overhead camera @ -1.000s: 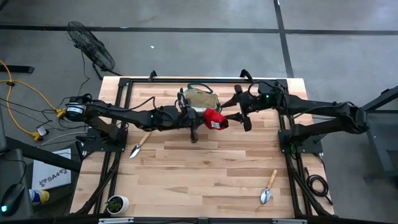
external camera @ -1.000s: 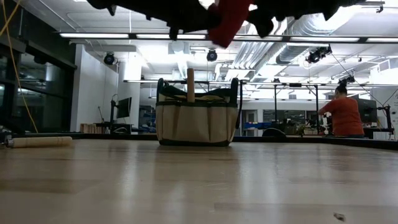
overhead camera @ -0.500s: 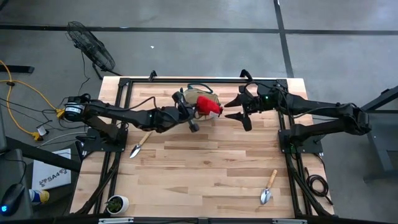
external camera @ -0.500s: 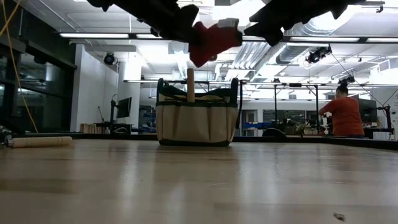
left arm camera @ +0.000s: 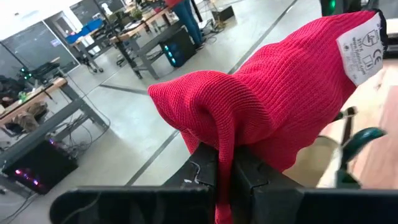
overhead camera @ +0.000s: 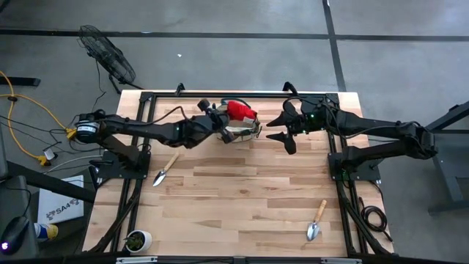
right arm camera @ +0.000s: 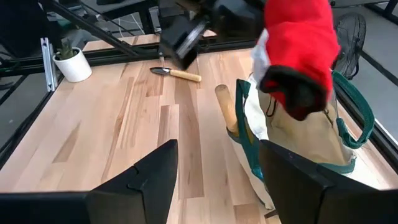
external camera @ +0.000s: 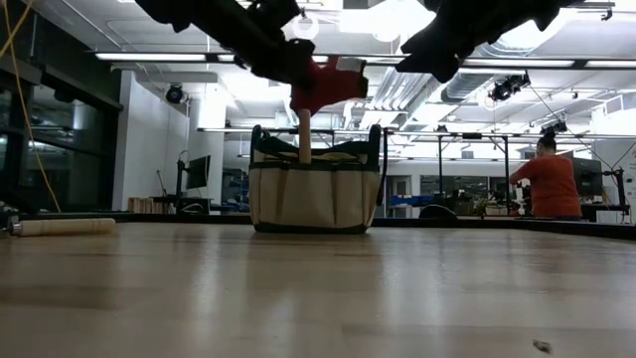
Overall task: Pick & Place Garden tools in Gardening bag
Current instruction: Put the gloves into the gardening bag
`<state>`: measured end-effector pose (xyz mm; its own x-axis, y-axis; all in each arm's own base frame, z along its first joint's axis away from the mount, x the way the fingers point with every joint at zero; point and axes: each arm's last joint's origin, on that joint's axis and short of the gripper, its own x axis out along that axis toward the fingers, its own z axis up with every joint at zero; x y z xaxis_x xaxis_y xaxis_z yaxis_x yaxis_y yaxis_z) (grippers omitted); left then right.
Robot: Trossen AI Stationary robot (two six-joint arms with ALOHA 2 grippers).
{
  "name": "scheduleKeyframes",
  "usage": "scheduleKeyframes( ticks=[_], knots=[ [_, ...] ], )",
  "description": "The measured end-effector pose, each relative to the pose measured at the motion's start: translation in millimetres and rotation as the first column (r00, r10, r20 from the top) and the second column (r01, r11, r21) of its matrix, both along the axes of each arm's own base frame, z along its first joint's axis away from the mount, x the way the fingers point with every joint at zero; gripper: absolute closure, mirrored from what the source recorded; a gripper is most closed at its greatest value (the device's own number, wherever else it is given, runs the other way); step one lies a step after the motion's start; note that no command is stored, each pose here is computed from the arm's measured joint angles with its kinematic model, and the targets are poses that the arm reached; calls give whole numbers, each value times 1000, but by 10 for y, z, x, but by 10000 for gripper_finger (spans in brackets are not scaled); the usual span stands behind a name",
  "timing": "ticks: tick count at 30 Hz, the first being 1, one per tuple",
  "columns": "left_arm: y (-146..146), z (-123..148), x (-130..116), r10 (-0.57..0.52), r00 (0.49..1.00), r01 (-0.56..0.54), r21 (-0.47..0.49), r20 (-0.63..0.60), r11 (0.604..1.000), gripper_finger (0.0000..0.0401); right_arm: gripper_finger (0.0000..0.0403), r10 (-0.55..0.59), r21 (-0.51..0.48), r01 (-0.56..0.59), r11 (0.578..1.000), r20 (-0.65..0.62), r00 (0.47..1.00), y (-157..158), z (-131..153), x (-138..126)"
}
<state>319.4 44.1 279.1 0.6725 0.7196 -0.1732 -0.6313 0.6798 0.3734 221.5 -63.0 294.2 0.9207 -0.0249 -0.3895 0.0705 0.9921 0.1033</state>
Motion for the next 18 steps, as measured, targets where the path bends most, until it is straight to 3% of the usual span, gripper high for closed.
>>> scheduleKeyframes(
  ticks=[18],
  knots=[
    [239,-97,-72,88,992,-90,-24,-93,996,397,188,1,2,-1,1000,-4,1000,0,-3,-2]
  ],
)
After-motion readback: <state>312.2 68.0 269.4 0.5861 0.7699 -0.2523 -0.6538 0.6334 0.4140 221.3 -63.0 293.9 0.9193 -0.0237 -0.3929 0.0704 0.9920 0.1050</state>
